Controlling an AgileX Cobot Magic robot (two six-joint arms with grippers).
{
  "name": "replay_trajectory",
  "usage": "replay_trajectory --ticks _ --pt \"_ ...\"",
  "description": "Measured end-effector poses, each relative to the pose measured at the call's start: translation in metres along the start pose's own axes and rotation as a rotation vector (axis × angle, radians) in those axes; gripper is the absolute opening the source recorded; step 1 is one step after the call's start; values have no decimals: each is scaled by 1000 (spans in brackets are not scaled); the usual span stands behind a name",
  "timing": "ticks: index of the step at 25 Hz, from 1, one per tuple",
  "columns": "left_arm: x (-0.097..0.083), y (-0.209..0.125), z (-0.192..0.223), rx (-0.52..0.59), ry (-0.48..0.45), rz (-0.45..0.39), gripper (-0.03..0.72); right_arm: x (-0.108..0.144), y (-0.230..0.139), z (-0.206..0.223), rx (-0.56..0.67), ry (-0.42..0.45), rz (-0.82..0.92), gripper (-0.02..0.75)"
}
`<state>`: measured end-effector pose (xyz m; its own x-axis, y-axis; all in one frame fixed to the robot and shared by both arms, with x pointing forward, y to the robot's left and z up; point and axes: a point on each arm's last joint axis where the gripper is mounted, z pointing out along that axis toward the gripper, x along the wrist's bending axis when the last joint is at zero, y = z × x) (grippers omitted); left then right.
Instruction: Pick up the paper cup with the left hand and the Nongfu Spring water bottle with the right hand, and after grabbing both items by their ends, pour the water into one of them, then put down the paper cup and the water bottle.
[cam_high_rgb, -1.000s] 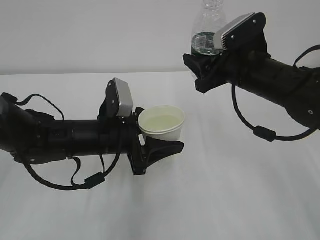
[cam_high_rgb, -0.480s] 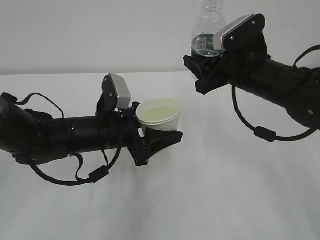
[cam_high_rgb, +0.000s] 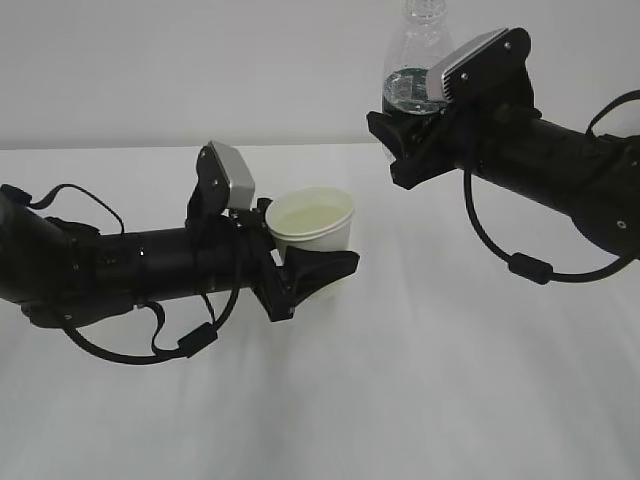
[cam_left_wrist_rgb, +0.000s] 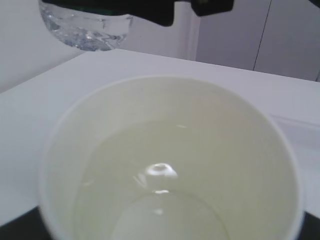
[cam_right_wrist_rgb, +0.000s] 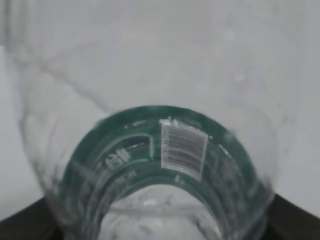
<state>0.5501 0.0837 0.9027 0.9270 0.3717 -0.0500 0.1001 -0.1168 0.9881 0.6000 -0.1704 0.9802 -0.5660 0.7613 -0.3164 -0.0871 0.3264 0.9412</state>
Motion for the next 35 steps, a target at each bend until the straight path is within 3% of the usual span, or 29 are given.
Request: replay_trajectory --ticks 35 --pt "50 -4 -39 4 174 -27 483 0 0 0 3 3 -2 482"
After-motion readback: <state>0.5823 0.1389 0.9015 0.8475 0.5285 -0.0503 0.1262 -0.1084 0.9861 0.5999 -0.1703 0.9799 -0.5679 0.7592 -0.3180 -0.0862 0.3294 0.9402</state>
